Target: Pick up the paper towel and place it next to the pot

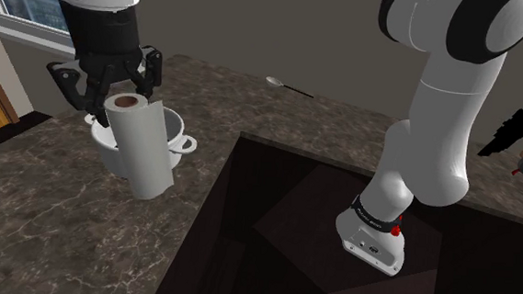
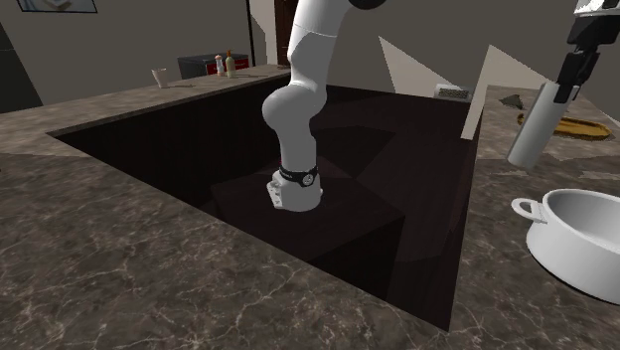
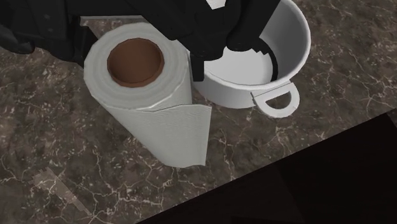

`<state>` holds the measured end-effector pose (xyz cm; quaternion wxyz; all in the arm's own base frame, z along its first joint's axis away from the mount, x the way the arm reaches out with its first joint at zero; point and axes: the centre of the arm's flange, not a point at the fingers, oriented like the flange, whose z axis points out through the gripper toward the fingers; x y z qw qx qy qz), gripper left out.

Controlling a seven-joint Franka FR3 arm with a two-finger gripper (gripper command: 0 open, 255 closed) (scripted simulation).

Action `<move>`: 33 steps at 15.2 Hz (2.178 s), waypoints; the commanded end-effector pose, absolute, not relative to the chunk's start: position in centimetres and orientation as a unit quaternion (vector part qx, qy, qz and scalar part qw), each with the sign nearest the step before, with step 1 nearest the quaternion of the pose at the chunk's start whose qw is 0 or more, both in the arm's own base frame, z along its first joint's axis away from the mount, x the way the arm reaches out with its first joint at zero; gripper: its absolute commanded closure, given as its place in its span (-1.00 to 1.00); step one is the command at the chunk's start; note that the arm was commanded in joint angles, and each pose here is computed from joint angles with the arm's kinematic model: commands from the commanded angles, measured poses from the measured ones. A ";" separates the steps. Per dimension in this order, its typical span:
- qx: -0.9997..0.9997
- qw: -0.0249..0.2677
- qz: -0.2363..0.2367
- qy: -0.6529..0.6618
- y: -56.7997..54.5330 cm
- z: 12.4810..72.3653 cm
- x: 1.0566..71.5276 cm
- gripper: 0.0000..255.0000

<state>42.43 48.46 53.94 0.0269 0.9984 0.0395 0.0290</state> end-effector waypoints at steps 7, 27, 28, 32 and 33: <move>0.998 0.027 0.029 0.040 48.5 49.7 42.4 1.00; 0.998 0.027 0.029 0.040 48.5 41.7 42.4 1.00; 0.998 0.027 0.029 0.040 48.5 41.7 42.4 1.00; 0.998 0.027 0.029 0.040 48.5 41.7 42.4 -1.00; 0.998 0.027 0.029 0.040 48.5 41.7 42.4 -1.00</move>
